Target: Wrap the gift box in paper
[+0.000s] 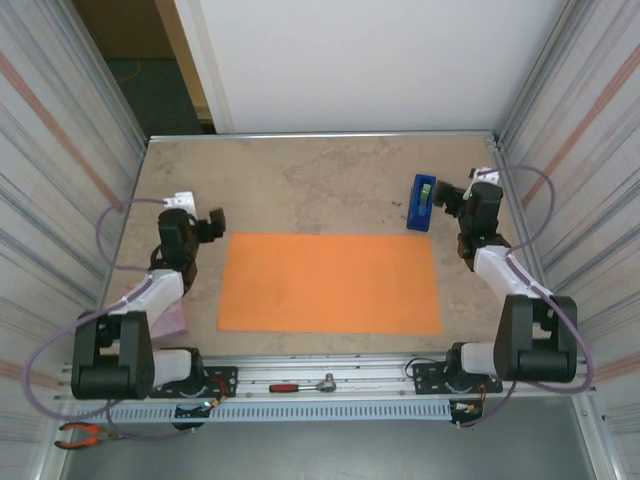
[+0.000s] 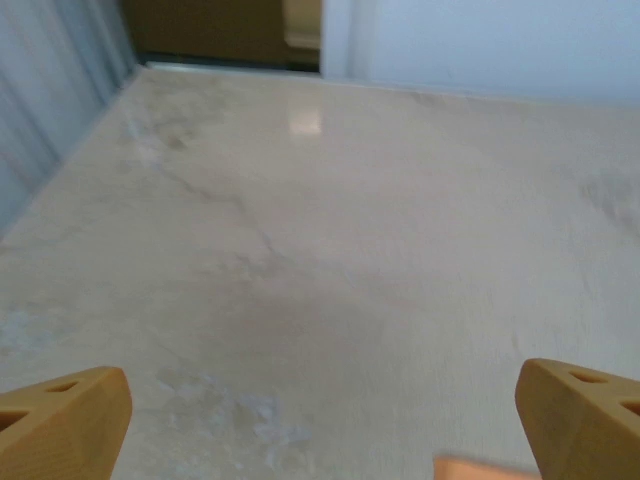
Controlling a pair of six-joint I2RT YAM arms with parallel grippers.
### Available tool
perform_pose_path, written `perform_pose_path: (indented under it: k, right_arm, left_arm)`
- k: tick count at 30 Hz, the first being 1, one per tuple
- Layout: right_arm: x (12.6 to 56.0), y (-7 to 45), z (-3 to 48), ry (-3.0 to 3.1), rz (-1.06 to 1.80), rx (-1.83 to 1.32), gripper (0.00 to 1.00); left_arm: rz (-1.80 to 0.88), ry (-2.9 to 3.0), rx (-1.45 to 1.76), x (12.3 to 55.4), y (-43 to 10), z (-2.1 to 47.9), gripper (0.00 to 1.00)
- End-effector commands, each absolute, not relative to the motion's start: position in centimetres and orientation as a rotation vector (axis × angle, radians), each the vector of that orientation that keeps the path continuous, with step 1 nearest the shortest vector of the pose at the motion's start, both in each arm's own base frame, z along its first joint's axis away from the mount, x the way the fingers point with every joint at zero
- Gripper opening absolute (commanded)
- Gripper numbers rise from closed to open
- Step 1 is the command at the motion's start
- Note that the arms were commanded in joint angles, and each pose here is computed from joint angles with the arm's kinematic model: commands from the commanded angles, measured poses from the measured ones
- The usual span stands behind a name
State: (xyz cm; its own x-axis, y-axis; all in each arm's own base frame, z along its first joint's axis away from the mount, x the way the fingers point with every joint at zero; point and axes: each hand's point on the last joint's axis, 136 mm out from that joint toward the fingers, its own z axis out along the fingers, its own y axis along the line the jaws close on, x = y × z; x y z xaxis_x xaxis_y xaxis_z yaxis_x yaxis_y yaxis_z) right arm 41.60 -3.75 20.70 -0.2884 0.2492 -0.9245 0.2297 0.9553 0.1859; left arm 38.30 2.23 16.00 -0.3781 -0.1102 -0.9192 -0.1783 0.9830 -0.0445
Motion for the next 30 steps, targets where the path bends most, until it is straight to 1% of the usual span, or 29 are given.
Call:
perform_pose_path:
  k: [1,5,7,10,13,20,22,27,30]
  right_arm:
    - [39.9,-5.1,20.1,1.941,0.07,0.624,0.98]
    - [37.0,-8.2,19.5,1.953,0.157,1.05,0.98]
    - [37.3,-7.4,19.7,1.987,0.289,1.025,0.98]
    - [37.7,-5.4,20.2,2.029,0.386,0.922,0.98]
    - [37.6,-3.4,20.3,2.063,0.422,0.853,0.98]
    - [37.8,1.5,19.6,2.173,0.388,0.724,0.98]
    - [37.9,3.2,19.6,2.207,0.428,0.653,0.98]
    - [37.2,5.7,20.1,2.204,0.601,0.562,0.98]
    - [36.2,5.9,20.2,2.203,0.617,0.549,0.98]
  left_arm:
    - [0.123,2.067,-0.6,34.4,5.1,15.6,0.99]
    - [0.115,2.102,-0.837,29.9,5.7,15.1,0.99]
    - [0.141,2.105,-0.956,27.5,6.2,14.5,0.99]
    - [0.198,2.097,-1.081,24.8,7.2,13.7,0.99]
    - [0.263,2.105,-1.124,23.6,7.8,13.3,0.99]
    - [0.287,2.128,-1.224,22.1,7.9,11.1,0.99]
    - [0.265,2.125,-1.261,22.0,7.7,10.3,0.99]
    - [0.226,2.149,-1.305,22.8,7.4,8.7,0.99]
    - [0.21,2.174,-1.299,24.0,7.2,8.0,0.99]
